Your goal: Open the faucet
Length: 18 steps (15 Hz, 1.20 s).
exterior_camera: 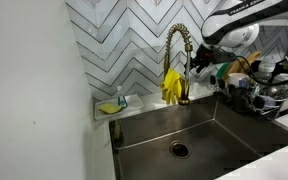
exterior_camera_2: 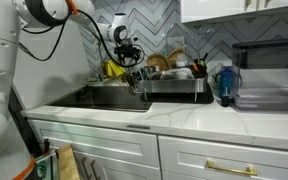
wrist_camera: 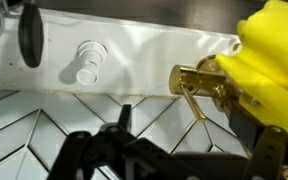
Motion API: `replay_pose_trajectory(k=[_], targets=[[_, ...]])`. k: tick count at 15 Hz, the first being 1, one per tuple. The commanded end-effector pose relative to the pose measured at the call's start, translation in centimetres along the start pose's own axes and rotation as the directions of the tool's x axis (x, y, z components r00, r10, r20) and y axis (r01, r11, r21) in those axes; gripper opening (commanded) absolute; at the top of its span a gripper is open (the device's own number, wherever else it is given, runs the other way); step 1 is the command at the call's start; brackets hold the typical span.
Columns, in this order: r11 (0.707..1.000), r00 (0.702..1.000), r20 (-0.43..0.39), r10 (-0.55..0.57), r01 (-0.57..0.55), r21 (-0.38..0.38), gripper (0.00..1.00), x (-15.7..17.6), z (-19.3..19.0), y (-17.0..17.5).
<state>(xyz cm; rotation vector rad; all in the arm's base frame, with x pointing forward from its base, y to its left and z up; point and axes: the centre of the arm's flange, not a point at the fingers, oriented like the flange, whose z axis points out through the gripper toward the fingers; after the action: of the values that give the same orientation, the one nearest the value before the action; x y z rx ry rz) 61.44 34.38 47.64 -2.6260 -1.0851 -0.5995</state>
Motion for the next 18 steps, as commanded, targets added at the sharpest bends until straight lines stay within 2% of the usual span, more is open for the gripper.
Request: replay_pose_trajectory(k=[1, 7, 13, 18], targets=[[0.999, 1.0, -0.006, 0.027, -0.026, 0.04, 1.0, 0.0, 2.3, -0.3], [1.0, 1.0, -0.012, 0.017, -0.017, -0.009, 1.0, 0.0, 3.8, 0.3], [0.997, 0.998, -0.066, 0.005, -0.01, -0.073, 1.0, 0.5, 4.2, 0.8], [0.998, 0.995, -0.092, 0.022, -0.027, -0.057, 1.0, 1.0, 4.6, 0.6]])
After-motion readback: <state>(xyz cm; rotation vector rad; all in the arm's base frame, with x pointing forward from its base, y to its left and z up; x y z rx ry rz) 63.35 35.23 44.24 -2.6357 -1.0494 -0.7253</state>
